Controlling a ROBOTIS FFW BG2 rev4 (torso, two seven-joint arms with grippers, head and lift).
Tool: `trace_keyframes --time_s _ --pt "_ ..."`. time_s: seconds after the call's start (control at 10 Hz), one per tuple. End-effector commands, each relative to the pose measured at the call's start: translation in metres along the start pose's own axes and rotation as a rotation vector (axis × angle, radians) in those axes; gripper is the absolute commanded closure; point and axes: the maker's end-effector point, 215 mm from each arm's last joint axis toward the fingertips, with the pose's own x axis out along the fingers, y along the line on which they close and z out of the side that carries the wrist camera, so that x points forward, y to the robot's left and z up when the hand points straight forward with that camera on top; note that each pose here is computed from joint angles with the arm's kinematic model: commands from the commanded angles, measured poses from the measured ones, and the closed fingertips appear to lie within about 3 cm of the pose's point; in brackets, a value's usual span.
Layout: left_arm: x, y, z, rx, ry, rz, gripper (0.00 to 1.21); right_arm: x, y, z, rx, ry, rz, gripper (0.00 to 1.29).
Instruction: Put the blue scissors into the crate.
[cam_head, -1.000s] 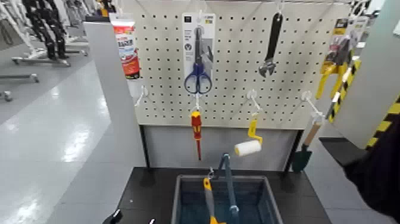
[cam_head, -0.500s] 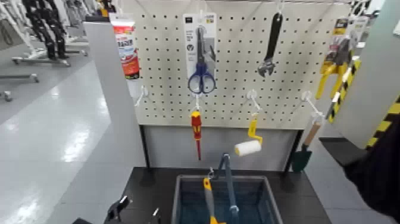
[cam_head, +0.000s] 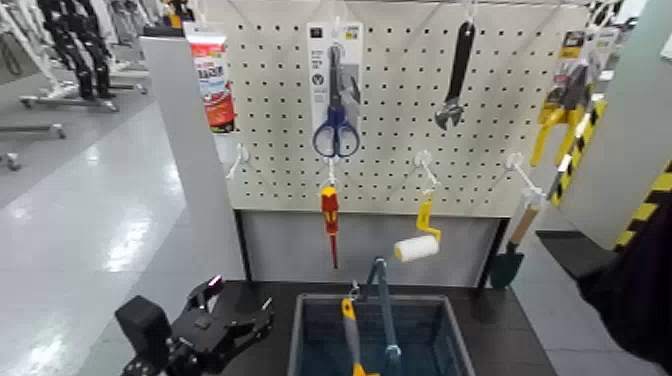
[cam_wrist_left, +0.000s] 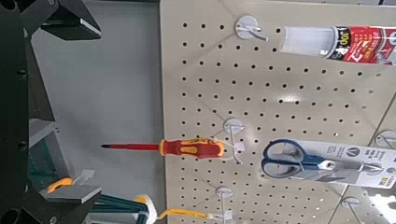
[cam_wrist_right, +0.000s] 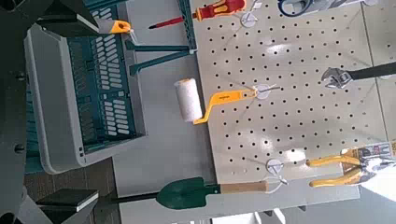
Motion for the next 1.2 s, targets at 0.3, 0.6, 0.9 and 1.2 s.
trace_keyframes --time_s 0.3,0.6,0.9,1.2 --pt "0.042 0.005 0.059 0.055 -0.055 -0.129 0.15 0.001 0.004 -0.001 0.002 0.001 0.007 0.09" --pt "0.068 -0.010 0.086 0.063 -0.089 -0.237 0.15 0.003 0.005 -0.001 0.005 -0.001 0.010 0.09" --pt "0.087 -0.026 0.109 0.086 -0.124 -0.305 0.17 0.004 0.006 -0.001 0.008 0.000 0.016 0.09" --pt "0.108 -0.038 0.144 0.133 -0.188 -0.359 0.17 0.005 0.008 -0.001 0.009 0.000 0.021 0.09"
